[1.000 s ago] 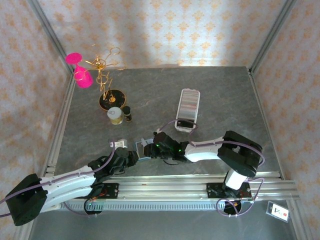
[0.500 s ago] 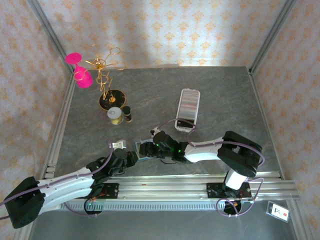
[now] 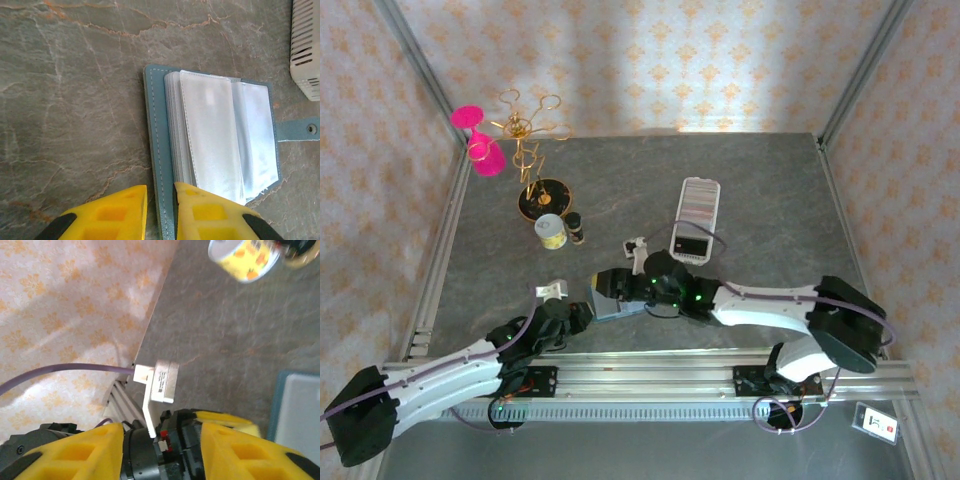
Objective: Put the credit cards into the card holder
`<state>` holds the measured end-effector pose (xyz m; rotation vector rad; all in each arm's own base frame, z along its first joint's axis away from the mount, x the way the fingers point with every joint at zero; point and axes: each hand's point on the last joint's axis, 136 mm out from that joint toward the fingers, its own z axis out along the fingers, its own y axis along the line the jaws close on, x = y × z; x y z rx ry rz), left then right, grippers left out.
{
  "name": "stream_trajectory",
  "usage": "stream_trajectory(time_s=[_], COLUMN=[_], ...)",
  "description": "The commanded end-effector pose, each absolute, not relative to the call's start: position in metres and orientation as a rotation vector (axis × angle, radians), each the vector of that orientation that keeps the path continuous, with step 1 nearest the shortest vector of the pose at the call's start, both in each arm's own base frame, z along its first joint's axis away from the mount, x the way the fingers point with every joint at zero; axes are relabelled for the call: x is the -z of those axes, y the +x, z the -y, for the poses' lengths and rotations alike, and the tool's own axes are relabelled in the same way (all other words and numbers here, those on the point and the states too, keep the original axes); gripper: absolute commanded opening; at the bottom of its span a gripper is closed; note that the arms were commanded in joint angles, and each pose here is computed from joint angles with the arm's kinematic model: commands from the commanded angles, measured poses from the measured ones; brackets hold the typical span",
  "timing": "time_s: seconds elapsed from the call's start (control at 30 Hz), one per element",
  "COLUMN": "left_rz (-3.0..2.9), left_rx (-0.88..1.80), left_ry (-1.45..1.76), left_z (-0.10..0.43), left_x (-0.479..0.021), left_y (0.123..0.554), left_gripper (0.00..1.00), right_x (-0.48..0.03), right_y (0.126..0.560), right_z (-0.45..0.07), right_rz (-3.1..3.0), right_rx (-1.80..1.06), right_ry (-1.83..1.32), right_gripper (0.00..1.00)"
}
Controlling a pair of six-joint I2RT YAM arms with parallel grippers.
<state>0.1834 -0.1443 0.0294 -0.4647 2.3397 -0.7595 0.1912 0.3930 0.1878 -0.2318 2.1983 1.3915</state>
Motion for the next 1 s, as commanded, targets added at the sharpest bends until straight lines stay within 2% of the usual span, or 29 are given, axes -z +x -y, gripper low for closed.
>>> stream_trajectory(time_s=[0.0,0.17,0.27,0.33,0.4,0.53,0.7,0.97], left_rz=[-2.309,-2.281,-2.277,-2.276,-2.267,-2.265,-2.279,-2.31], left_rx=[0.71,0.724,0.775,0.806,0.845,0.874,0.896,0.92], left_ry=[-0.468,-0.393,-0.329,-0.303,-0.28,-0.261,-0.257,-0.243], left_z=[0.138,0.146,0.16,0.169,0.178,0.186,0.19,0.192], left_x=[-0.045,-0.072,-0.088,-0.095,-0.099,-0.097,-0.091,-0.083], left_y=[0.19,0.196,0.2,0.202,0.205,0.207,0.206,0.198], left_gripper=[0.22,0.24,0.24,0.24,0.23,0.23,0.22,0.22], right_x=[-0.197,-0.225,-0.207,-0.198,-0.189,-0.155,-0.13,-0.117], right_y=[0.237,0.287,0.295,0.313,0.331,0.337,0.354,0.383], right_z=[-0.349,-0.289,-0.261,-0.233,-0.211,-0.189,-0.164,-0.164], right_rz=[-2.148,-1.958,-1.796,-1.765,-1.82,-1.881,-1.8,-1.803], right_rx=[-1.065,-0.605,-0.236,-0.06,-0.024,0.072,0.332,0.404], right_ry=[-0.294,-0.622,-1.035,-1.102,-1.125,-1.335,-1.448,-1.533], right_gripper=[0.47,0.5,0.51,0.53,0.61,0.63,0.73,0.72])
